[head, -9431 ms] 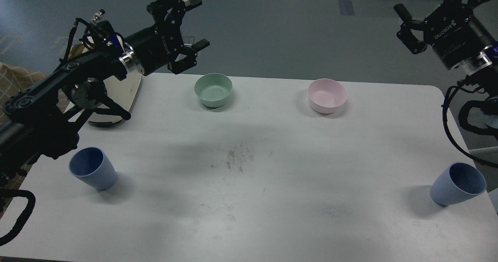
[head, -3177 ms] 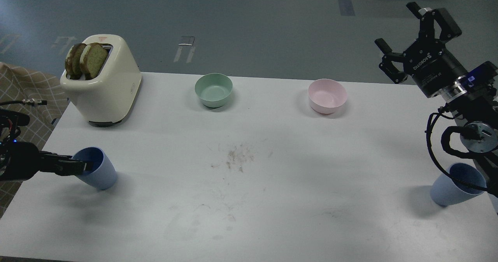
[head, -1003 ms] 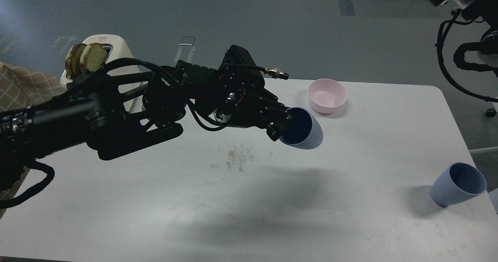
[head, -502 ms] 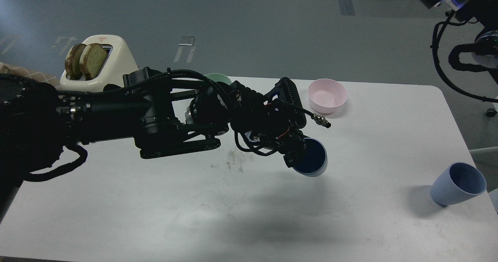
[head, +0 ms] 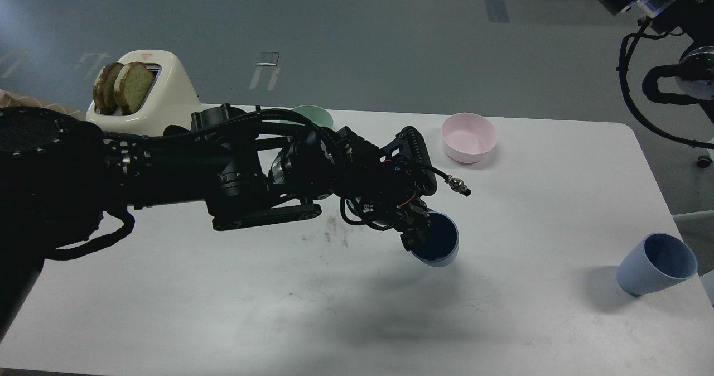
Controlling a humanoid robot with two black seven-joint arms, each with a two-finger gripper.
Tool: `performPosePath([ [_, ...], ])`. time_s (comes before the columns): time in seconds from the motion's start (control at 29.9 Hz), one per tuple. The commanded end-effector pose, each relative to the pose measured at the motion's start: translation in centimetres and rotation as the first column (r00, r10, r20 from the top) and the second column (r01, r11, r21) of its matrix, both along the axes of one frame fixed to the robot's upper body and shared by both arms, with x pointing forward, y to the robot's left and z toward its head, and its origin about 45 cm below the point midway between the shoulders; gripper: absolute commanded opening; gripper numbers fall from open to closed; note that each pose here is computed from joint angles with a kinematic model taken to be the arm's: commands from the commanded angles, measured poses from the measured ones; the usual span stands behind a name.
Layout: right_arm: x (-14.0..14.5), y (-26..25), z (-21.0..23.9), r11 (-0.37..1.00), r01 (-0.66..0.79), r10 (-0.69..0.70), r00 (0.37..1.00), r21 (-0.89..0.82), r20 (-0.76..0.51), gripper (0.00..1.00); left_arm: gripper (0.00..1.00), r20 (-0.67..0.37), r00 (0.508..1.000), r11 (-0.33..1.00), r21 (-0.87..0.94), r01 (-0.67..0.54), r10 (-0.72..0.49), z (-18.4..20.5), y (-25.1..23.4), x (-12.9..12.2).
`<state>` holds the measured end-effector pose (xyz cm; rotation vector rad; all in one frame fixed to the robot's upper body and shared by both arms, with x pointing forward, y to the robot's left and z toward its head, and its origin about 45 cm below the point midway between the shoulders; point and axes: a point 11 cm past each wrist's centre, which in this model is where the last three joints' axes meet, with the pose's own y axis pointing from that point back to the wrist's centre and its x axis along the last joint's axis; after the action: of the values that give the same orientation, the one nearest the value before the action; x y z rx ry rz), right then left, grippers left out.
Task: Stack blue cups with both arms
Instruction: 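Set the blue cup upright on the table and open the left gripper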
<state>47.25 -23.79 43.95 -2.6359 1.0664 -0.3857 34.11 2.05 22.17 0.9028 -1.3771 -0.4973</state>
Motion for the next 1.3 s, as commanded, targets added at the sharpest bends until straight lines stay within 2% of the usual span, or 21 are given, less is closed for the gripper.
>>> performPosePath([
  [0.0,0.0,0.0,-0.1,1.0,0.0,0.0,1.0,-0.001,-0.001,1.0,0.0,-0.043,0.999,1.0,-0.025,0.002,-0.003,0.3,-0.5,-0.4],
  [0.33,0.0,0.1,-0.1,1.0,-0.002,0.002,1.0,0.001,-0.003,1.0,0.0,-0.058,0.998,0.999,-0.042,0.005,-0.008,1.1,-1.1,-0.6],
  [0.94,0.0,-0.1,-0.6,1.0,0.002,-0.002,1.0,0.001,-0.012,1.0,0.0,-0.059,0.998,1.0,-0.004,-0.014,0.013,-0.2,-0.9,-0.1],
  [1.07,0.0,-0.1,-0.5,1.0,0.002,-0.002,1.0,0.002,-0.011,1.0,0.15,-0.069,0.997,1.0,-0.004,-0.016,0.016,-0.6,-0.8,-0.2],
  [1.27,-0.1,-0.3,-0.7,1.0,0.005,-0.005,1.0,0.0,-0.013,1.0,0.25,-0.071,0.997,1.0,-0.003,-0.024,0.023,-0.6,-0.5,-0.1],
])
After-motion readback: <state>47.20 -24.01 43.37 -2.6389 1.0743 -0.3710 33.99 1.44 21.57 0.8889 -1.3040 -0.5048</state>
